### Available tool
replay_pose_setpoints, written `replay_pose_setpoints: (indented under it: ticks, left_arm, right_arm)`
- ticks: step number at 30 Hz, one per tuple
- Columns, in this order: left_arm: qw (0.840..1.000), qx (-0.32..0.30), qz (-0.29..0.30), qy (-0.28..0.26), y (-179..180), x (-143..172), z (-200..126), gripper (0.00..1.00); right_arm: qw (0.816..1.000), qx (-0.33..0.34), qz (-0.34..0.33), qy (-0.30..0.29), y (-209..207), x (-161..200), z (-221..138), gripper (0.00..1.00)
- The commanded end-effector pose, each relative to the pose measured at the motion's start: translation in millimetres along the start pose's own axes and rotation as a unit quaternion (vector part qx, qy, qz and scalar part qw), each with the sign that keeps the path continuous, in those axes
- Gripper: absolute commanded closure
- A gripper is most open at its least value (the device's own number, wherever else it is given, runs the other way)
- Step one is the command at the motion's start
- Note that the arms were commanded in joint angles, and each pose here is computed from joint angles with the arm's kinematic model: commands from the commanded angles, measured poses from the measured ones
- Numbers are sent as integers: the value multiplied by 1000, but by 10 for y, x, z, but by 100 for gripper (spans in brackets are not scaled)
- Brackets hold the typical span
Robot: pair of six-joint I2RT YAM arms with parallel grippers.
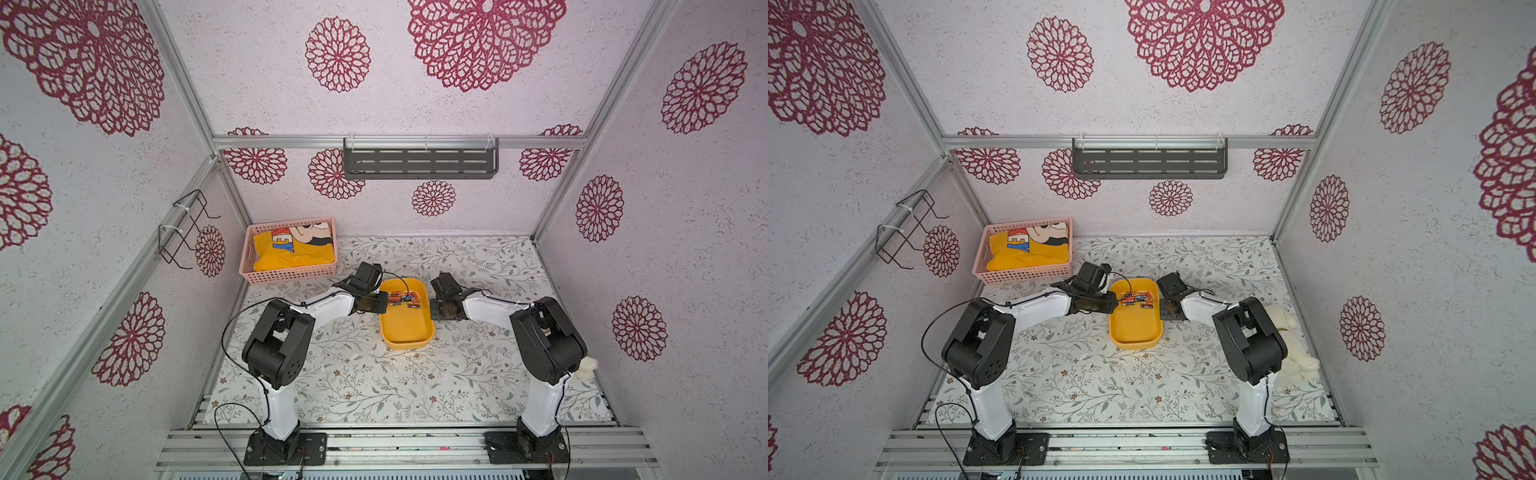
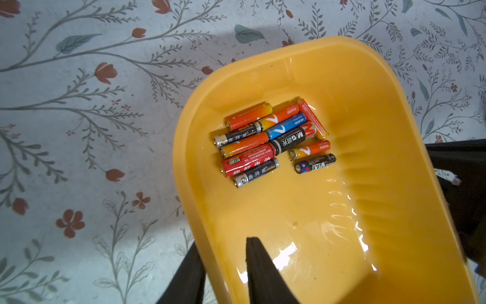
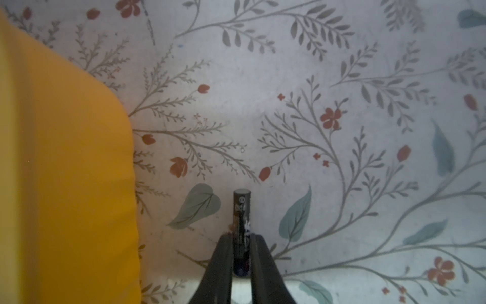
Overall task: Take the batteries out of the storage box
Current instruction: Move the storage box to the center of the board.
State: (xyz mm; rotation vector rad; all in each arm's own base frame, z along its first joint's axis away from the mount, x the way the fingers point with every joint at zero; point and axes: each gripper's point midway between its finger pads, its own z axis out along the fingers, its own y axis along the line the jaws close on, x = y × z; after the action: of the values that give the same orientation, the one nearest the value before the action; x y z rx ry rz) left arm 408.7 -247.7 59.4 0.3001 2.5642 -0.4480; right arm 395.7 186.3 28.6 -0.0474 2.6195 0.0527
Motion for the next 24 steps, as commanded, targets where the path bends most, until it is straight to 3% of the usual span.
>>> replay_pose_setpoints:
  ticks: [1, 7, 15, 19, 24]
  left_arm:
    - [1000, 12, 16, -9, -97, -85, 14, 73]
    - [1000, 9, 17, -15, -98, -124, -23, 72]
    - [999, 3, 25, -29, -84, -244, -117, 68]
    - [999, 4, 24, -39, -67, -314, -201, 58]
    - [999, -5, 16, -48, -9, -400, -345, 54]
  right_arm:
    - [1000, 5, 4, -21, -18, -154, -30, 72]
    - [999, -5, 5, -35, 15, -308, -237, 65]
    - [996, -48, 1, -69, 183, -663, -853, 62]
    - [992, -89, -42, -81, 483, -712, -1009, 62]
    - [983, -117, -122, -69, 912, -647, -937, 63]
